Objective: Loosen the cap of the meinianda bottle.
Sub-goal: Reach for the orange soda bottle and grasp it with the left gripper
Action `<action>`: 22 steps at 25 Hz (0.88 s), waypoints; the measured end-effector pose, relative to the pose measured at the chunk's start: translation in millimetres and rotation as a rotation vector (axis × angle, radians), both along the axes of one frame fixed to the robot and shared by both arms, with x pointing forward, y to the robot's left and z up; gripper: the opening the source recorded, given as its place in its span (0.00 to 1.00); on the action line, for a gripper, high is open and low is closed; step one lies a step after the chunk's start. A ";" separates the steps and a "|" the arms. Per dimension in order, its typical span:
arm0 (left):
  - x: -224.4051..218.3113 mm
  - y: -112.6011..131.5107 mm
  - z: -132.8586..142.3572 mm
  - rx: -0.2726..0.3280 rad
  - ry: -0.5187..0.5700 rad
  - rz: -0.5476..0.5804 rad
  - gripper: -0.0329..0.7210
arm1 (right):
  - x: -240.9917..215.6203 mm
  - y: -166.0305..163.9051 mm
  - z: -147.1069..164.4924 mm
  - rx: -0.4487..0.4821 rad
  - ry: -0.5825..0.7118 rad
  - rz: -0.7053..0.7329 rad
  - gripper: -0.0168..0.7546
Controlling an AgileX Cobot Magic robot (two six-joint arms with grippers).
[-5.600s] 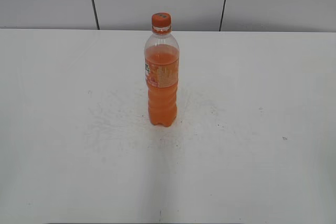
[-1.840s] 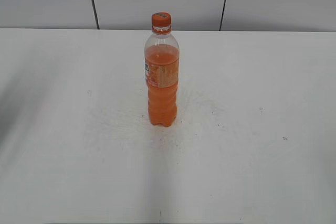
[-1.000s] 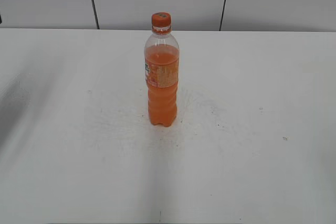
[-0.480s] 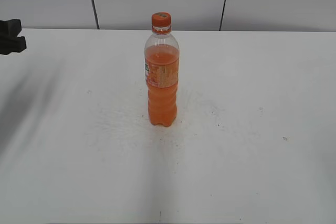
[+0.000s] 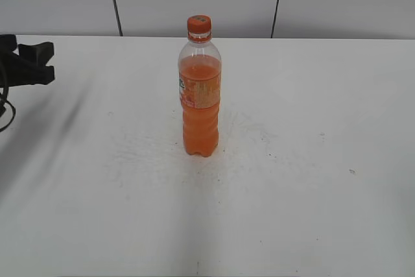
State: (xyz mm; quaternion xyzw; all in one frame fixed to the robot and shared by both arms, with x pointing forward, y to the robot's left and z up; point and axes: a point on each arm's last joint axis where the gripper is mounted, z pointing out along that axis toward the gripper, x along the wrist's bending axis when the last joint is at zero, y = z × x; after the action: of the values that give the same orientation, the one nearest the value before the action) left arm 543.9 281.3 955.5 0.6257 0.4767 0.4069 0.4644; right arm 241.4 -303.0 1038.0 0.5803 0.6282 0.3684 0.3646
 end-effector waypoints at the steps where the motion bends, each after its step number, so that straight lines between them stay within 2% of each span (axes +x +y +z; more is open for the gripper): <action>1: 1.1 -2.2 -3.1 -0.008 -0.007 -0.023 0.61 | 0.0 0.0 0.0 0.000 0.000 0.000 0.70; 5: 5.1 -10.7 -21.3 -0.013 0.005 -0.120 0.61 | 0.0 0.0 0.0 0.000 0.000 0.000 0.70; 10: 7.6 -25.9 -41.0 0.053 0.050 -0.327 0.61 | 0.0 0.0 0.0 0.000 0.000 0.000 0.70; 12: 9.1 -31.0 -43.5 0.041 0.057 -0.391 0.61 | 0.0 0.0 0.0 0.000 0.000 0.000 0.70; 19: 18.5 -51.1 -50.7 -0.056 0.065 -0.655 0.62 | 0.0 0.0 0.0 0.000 0.000 0.000 0.70; 22: 22.6 -57.7 -56.3 -0.072 0.079 -0.770 0.65 | 0.0 0.0 0.0 0.000 0.000 0.000 0.70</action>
State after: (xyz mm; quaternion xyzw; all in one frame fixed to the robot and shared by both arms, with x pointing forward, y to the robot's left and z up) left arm 566.5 223.6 899.2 0.7573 0.2387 0.1613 0.5861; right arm 241.4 -303.0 1038.0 0.5803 0.6282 0.3684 0.3646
